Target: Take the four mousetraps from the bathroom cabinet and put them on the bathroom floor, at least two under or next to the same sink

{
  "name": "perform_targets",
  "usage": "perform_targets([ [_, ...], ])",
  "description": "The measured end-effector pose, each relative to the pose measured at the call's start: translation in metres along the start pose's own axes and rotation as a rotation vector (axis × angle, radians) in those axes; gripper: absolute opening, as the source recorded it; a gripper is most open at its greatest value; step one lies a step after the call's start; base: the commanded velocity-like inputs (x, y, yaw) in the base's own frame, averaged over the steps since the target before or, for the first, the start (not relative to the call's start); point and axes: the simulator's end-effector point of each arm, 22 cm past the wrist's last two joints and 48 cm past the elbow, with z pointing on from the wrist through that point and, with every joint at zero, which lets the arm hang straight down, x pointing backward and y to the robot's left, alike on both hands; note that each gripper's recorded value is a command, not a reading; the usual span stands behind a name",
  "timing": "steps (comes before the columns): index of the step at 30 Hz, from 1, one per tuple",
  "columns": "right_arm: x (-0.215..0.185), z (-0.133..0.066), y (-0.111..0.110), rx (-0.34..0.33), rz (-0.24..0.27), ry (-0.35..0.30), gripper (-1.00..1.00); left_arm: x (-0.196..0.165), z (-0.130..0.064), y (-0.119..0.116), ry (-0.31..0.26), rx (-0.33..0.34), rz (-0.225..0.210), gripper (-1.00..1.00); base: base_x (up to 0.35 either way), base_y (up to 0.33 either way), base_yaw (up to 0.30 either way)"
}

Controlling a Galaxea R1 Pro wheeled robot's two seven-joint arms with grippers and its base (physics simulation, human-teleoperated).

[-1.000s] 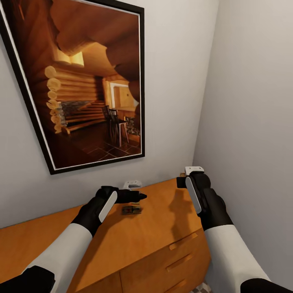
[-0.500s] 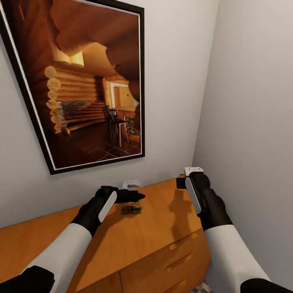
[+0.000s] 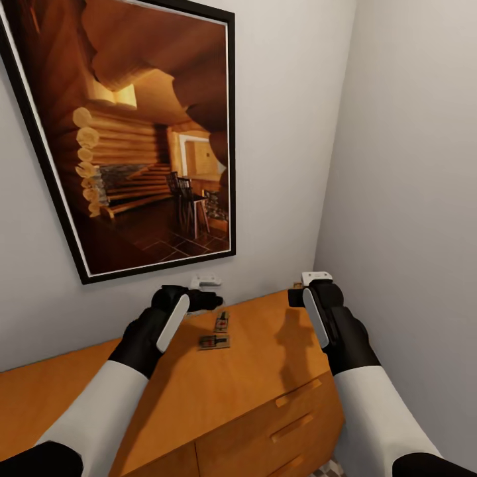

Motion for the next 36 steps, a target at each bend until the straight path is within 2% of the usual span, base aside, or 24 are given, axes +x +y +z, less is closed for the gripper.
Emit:
perform_targets([
  [5, 0.0, 0.0, 0.002, -0.01, 0.0, 0.0, -1.0, -0.012, -0.015, 0.004, -0.007, -0.039, 0.016, 1.0, 0.0, 0.0, 0.0],
  [9, 0.0, 0.0, 0.004, -0.019, 0.0, 0.0, -1.0, -0.013, -0.017, 0.0, -0.005, -0.044, 0.017, 1.0, 0.0, 0.0, 0.0],
  [16, 0.0, 0.0, 0.006, -0.025, -0.001, 0.001, -1.0, -0.004, -0.012, -0.018, 0.027, -0.032, 0.015, 1.0, 0.0, 0.0, 0.0],
  [22, 0.0, 0.0, 0.006, -0.026, -0.002, 0.001, -1.0, 0.011, -0.003, -0.014, 0.065, -0.063, 0.014, 1.0, 0.0, 0.0, 0.0],
  [36, 0.0, 0.0, 0.005, -0.023, -0.003, -0.002, -1.0, 0.001, -0.008, -0.012, 0.04, -0.06, 0.002, 1.0, 0.0, -0.048, 0.0],
])
